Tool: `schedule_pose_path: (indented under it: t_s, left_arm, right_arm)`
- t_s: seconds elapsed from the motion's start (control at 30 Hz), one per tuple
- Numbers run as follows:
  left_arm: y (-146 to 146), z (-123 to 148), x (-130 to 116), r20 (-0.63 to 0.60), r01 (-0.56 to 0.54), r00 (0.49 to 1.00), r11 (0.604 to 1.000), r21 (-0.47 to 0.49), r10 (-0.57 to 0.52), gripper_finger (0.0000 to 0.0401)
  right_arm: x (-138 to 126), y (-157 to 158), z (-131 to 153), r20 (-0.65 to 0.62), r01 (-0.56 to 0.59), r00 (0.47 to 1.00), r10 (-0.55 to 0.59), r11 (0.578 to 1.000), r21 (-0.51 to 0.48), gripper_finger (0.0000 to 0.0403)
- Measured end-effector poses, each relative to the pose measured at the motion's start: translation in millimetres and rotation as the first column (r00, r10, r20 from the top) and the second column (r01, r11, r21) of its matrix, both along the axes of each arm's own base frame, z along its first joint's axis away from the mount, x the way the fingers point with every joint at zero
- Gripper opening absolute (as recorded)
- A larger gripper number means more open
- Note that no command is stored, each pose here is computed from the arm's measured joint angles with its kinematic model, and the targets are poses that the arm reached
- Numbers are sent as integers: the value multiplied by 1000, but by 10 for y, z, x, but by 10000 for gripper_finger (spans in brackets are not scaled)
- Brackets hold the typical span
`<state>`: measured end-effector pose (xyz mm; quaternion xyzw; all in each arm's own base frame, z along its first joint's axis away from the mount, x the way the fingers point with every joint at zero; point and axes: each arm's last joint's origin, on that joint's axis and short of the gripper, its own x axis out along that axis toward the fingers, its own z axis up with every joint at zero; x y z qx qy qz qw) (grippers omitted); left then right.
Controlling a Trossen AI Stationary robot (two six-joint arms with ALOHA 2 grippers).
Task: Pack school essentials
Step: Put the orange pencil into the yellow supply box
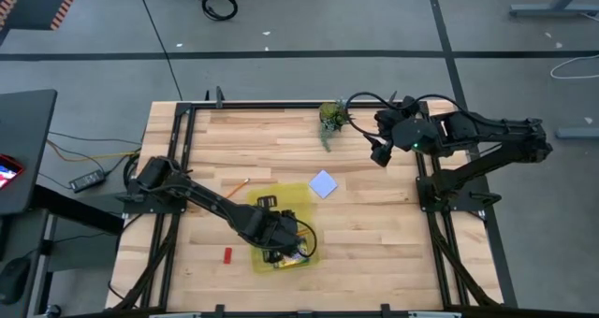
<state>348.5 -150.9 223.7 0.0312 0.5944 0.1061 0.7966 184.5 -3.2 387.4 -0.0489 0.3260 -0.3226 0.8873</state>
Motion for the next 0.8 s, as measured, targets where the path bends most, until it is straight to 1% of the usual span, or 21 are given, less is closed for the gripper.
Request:
schedule_pose_path:
  t_s: [0.1,0.2,0.33,0.53,0.7,0.8]
  left_arm:
    - [27,-24,-26,-11,-4,1000,999,53,5,112]
    - [89,-69,-111,-33,-2,999,998,67,4,102]
    - [181,-94,-240,-37,-18,999,998,64,21,90]
    - [310,-47,-366,10,-40,999,998,41,40,77]
    - [421,-39,-463,28,-61,998,998,34,60,71]
    - [467,-67,-537,18,-59,998,997,43,59,71]
  right_arm:
    - [1,0,1,2,1,1000,-1,1000,1,359]
    - [3,0,1,4,2,1000,-2,1000,1,359]
    - [8,0,9,15,4,1000,-4,1000,1,359]
    - [19,1,18,30,4,1000,-4,1000,1,359]
    - [18,1,19,31,4,1000,-4,1000,1,359]
    - [20,1,20,33,4,999,-4,1000,1,359]
